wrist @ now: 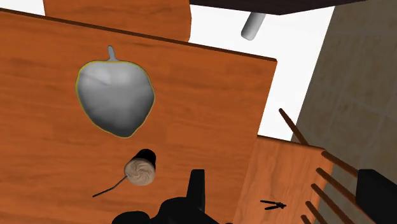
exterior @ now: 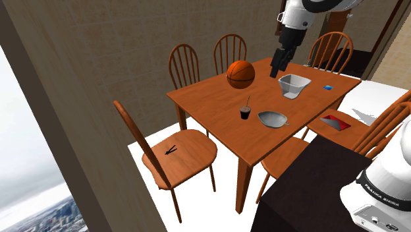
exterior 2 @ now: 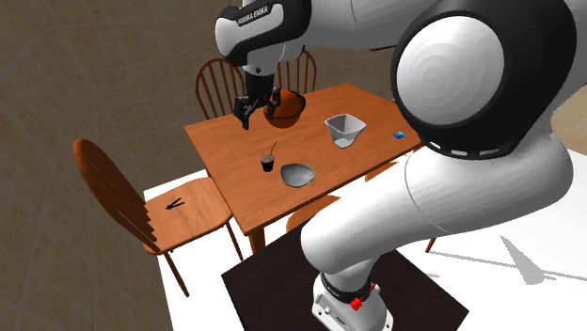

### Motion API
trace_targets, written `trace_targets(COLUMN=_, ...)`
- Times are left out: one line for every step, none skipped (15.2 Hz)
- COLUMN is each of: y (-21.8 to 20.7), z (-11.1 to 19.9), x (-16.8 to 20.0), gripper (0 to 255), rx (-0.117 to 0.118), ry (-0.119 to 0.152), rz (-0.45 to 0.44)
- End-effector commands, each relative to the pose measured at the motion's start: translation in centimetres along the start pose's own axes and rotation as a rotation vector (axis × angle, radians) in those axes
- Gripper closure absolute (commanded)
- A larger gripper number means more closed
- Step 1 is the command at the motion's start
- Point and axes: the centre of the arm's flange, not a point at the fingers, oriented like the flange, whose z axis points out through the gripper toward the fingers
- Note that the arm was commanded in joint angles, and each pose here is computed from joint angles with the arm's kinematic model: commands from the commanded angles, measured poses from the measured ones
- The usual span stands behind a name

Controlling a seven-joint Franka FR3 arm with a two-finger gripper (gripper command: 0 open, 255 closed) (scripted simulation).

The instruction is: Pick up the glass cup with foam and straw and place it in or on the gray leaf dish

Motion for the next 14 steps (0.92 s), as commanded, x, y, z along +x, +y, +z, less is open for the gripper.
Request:
trace_targets(y=1.5, z=2.1, x=0.9, gripper=0, rx=0.002, ry=0.0, rz=-0.005)
trace_targets(y=2.3, z=3.1, x=1.4, gripper=0, rx=0.003, ry=-0.001, rz=-0.007)
trace_targets(y=3.0, z=4.1, x=1.9, gripper=0, rx=0.004, ry=-0.001, rz=-0.009)
trace_targets(y=3.7, z=5.1, x=2.4, gripper=0, rx=0.006, ry=-0.002, rz=-0.011)
trace_targets(y=4.4, z=6.1, x=2.9, gripper=0, rx=0.007, ry=-0.003, rz=-0.012)
trace_targets(y=5.1, z=7.2, x=3.4, gripper=0, rx=0.008, ry=-0.004, rz=-0.014)
trace_targets(y=5.8, z=8.2, x=3.9, gripper=0, rx=0.01, ry=-0.004, rz=-0.016)
trace_targets(y=6.5, z=9.2, x=4.5, gripper=0, rx=0.011, ry=-0.005, rz=-0.018)
trace_targets(y=7.1, z=10.2, x=5.0, gripper=0, rx=0.012, ry=-0.006, rz=-0.02)
trace_targets(y=7.8, z=11.2, x=5.5, gripper=0, rx=0.014, ry=-0.007, rz=-0.022)
trace_targets(y=8.5, z=12.3, x=6.0, gripper=0, rx=0.015, ry=-0.007, rz=-0.024)
trace_targets(y=9.2, z=13.3, x=6.5, gripper=0, rx=0.016, ry=-0.008, rz=-0.026)
trace_targets(y=9.9, z=14.3, x=7.0, gripper=0, rx=0.018, ry=-0.009, rz=-0.028)
trace_targets(y=10.6, z=15.3, x=7.5, gripper=0, rx=0.019, ry=-0.01, rz=-0.03)
